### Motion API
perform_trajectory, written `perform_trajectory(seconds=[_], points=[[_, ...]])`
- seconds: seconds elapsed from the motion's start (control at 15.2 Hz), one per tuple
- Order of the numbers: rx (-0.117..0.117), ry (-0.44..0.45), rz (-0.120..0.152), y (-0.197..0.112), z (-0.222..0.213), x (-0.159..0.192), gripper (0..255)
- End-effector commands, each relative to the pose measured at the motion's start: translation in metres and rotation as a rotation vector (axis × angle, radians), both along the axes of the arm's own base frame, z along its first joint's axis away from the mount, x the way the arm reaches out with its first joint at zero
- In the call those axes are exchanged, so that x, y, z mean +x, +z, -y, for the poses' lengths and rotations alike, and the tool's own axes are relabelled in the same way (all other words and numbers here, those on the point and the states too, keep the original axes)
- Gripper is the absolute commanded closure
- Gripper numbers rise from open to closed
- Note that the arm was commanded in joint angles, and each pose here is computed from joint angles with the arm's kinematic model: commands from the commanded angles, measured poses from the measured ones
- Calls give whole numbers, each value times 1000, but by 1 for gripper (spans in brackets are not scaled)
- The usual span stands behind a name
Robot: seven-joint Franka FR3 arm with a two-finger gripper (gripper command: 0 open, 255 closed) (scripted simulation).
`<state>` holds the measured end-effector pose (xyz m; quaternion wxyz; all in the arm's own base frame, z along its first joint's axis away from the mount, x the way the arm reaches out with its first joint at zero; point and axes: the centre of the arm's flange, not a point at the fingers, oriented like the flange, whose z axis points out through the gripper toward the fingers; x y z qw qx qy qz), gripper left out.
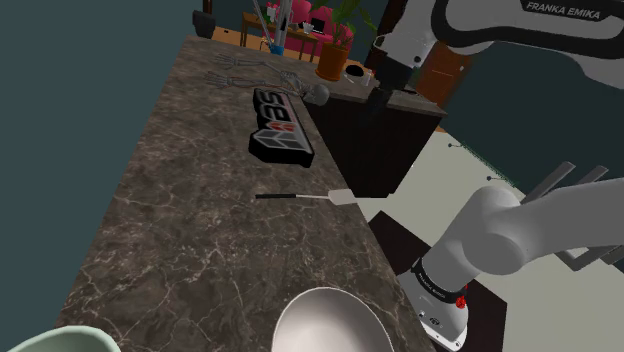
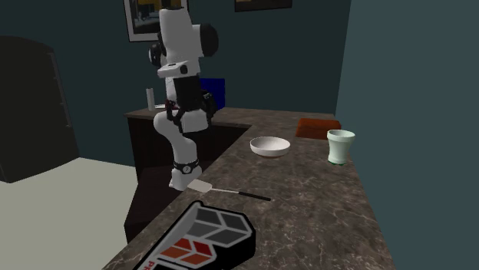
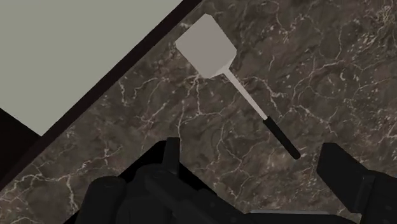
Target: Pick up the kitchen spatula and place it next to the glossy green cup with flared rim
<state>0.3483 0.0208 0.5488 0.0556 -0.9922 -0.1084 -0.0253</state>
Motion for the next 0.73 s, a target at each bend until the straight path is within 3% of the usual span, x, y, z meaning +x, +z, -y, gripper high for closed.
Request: perform_trajectory(seconds=[0.0,0.66], points=[[-12,105,10,-22,-14,8,0],[-69,604,51,-136,-83,31,0]])
